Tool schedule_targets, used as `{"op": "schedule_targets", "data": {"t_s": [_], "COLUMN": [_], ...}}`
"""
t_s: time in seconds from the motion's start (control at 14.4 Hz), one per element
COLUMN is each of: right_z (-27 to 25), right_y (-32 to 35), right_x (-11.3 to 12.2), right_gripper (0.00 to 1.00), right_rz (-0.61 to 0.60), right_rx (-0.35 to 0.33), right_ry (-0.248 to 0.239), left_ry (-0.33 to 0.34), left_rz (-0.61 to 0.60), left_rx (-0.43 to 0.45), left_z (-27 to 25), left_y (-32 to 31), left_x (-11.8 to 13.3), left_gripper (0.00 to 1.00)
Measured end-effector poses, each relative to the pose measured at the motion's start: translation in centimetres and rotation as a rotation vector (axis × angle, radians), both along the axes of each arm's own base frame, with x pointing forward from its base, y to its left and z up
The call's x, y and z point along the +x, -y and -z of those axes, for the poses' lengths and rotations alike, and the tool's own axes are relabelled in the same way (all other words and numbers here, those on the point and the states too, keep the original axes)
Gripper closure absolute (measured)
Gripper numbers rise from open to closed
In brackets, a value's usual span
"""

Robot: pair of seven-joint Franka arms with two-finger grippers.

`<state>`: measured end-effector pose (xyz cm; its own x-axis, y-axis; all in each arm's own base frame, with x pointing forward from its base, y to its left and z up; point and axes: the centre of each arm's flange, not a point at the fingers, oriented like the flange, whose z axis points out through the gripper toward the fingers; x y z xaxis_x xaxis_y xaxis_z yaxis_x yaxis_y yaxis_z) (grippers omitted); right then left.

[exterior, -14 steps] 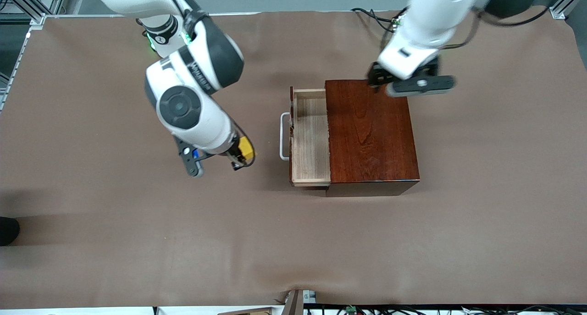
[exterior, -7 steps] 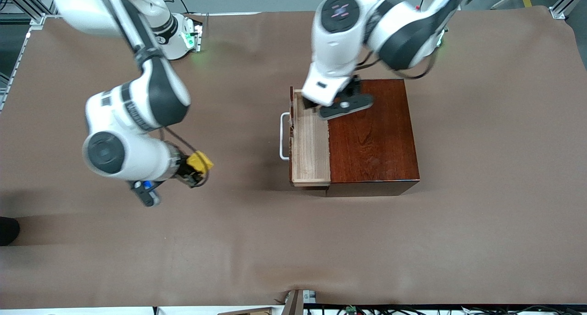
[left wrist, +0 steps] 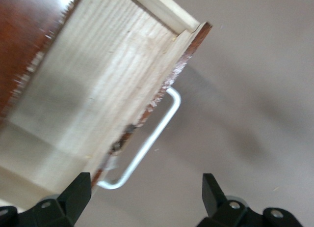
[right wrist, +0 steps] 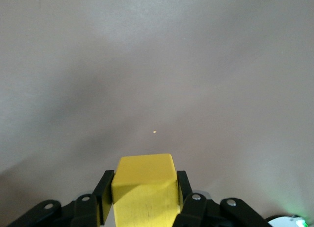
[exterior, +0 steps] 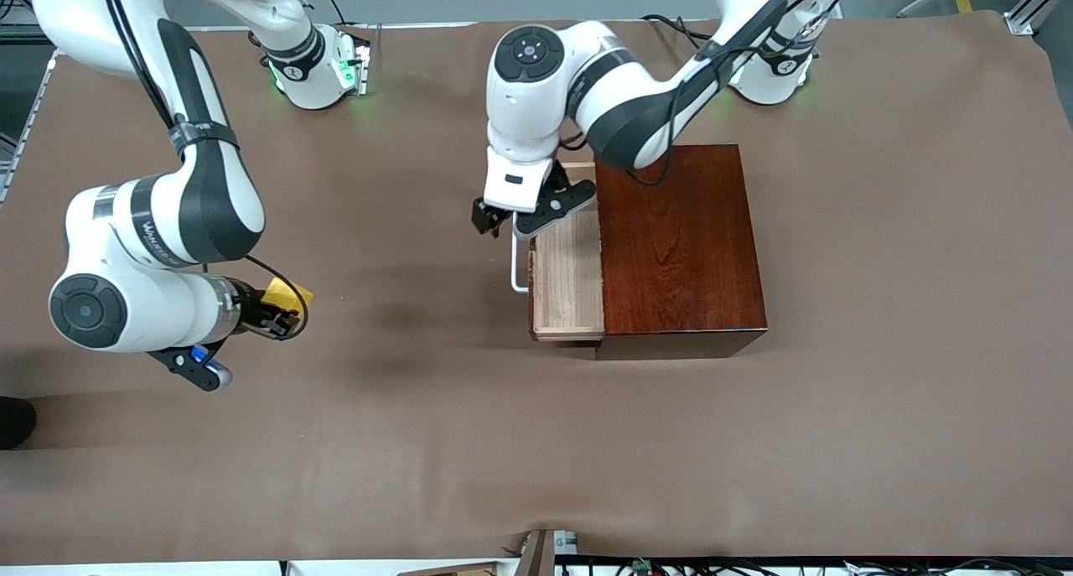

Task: Open drawer, take yellow block, close drawer
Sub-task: 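Push the drawer shut with the left gripper while the right gripper holds the cube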

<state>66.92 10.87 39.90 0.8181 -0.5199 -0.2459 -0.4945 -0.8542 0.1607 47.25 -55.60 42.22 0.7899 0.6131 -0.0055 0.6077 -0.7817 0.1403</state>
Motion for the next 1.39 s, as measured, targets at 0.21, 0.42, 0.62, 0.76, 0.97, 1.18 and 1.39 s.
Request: {"op": "schedule_targets", "data": {"t_s": [0.21, 0.42, 0.62, 0.76, 0.97, 1.18, 1.39], "right_z": [1.7, 4.9, 7.3, 9.6, 13.6, 16.1, 17.1], "right_y": [1.7, 4.4, 9.3, 11.8, 15.2, 19.2, 19.9], "right_x": [-0.3, -1.8, -2.9, -3.8, -5.9, -7.9, -8.6], "right_gripper": [0.44, 0.44, 0.44, 0.44, 0.44, 0.44, 0.44], "right_rz": [-0.069, -0.159, -0.285, -0.346, -0.427, -0.473, -0.477], "right_rx": [0.018, 0.045, 0.080, 0.095, 0.112, 0.129, 0.127], "right_ry": [0.049, 0.088, 0.099, 0.120, 0.152, 0.161, 0.173], "left_ry": [0.067, 0.086, 0.074, 0.081, 0.079, 0.061, 0.043], "left_rz": [-0.105, -0.180, -0.183, -0.185, -0.195, -0.229, -0.266], "left_rx": [-0.007, -0.037, -0.002, 0.013, 0.028, 0.065, 0.114], "left_z": [3.2, 7.2, 11.3, 12.5, 12.8, 13.3, 12.5], "left_y": [3.4, 6.2, 6.6, 6.6, 6.4, 5.9, 5.5], "left_x": [-0.6, -2.1, -2.0, -1.7, -1.7, -1.7, -1.4], "left_gripper": [0.00, 0.00, 0.00, 0.00, 0.00, 0.00, 0.00]}}
